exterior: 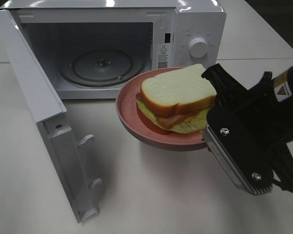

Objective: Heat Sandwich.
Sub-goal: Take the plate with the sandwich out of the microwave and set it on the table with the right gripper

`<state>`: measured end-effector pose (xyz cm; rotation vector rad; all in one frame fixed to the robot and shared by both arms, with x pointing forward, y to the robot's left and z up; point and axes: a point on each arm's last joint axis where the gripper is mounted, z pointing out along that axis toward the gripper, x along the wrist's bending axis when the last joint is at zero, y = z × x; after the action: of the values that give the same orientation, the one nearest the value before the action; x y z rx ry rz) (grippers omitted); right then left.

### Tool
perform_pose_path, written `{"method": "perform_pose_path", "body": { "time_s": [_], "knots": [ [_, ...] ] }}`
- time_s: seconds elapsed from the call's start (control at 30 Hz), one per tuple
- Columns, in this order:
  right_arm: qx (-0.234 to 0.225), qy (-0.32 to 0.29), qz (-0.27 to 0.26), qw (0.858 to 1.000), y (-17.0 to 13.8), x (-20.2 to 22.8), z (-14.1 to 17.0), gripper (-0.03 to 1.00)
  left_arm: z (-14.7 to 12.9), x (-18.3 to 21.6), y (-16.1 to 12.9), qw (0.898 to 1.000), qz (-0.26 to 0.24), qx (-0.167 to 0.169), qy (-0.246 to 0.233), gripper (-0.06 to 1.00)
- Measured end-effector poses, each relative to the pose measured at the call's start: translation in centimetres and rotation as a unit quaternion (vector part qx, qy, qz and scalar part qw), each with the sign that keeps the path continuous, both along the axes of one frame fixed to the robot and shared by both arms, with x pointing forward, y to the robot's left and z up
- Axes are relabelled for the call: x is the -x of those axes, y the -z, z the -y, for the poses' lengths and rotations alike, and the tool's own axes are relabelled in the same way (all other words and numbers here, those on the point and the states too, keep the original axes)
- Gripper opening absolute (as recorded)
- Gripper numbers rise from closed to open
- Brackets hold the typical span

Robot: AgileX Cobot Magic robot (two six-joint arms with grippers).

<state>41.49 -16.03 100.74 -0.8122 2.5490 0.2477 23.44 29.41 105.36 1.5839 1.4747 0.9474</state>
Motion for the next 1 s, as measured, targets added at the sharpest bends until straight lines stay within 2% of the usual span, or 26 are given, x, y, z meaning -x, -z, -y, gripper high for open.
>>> {"method": "perform_pose_path", "body": {
  "time_s": [0.33,0.47,0.53,0.57,0.63,0.7,0.8,0.87,0.97,1.0],
  "knots": [
    [0.008,0.055,0.004,0.998,0.2,2.4,2.7,0.08,0.0,0.0,0.0,1.000,0.000,0.000,0.000,0.99],
    [0.010,0.098,0.001,0.995,0.4,2.9,3.5,0.08,0.0,0.0,0.0,1.000,0.000,0.000,0.000,0.99],
    [0.010,0.142,0.000,0.990,0.4,2.8,3.8,0.08,0.0,0.0,0.0,1.000,0.000,0.000,0.000,0.99],
    [0.010,0.142,0.000,0.990,0.4,2.8,3.8,0.08,0.0,0.0,0.0,1.000,0.000,0.000,0.000,0.99],
    [0.005,0.191,0.007,0.982,0.3,2.5,4.2,0.08,0.0,0.0,0.0,1.000,0.000,0.000,0.000,0.99],
    [0.004,0.205,0.008,0.979,0.3,2.5,4.3,0.08,0.0,0.0,0.0,1.000,0.000,0.000,0.000,0.99],
    [0.003,0.267,0.011,0.964,0.3,2.3,4.8,0.08,0.0,0.0,0.0,1.000,0.000,0.000,0.000,0.99],
    [0.001,0.281,0.012,0.960,0.2,2.3,4.9,0.08,0.0,0.0,0.0,1.000,0.000,0.000,0.000,0.99],
    [0.005,0.329,0.020,0.944,0.2,2.2,5.5,0.08,0.0,0.0,0.0,1.000,0.000,0.000,0.000,0.99],
    [0.005,0.329,0.020,0.944,0.2,2.2,5.5,0.08,0.0,0.0,0.0,1.000,0.000,0.000,0.000,0.99]
  ]
}}
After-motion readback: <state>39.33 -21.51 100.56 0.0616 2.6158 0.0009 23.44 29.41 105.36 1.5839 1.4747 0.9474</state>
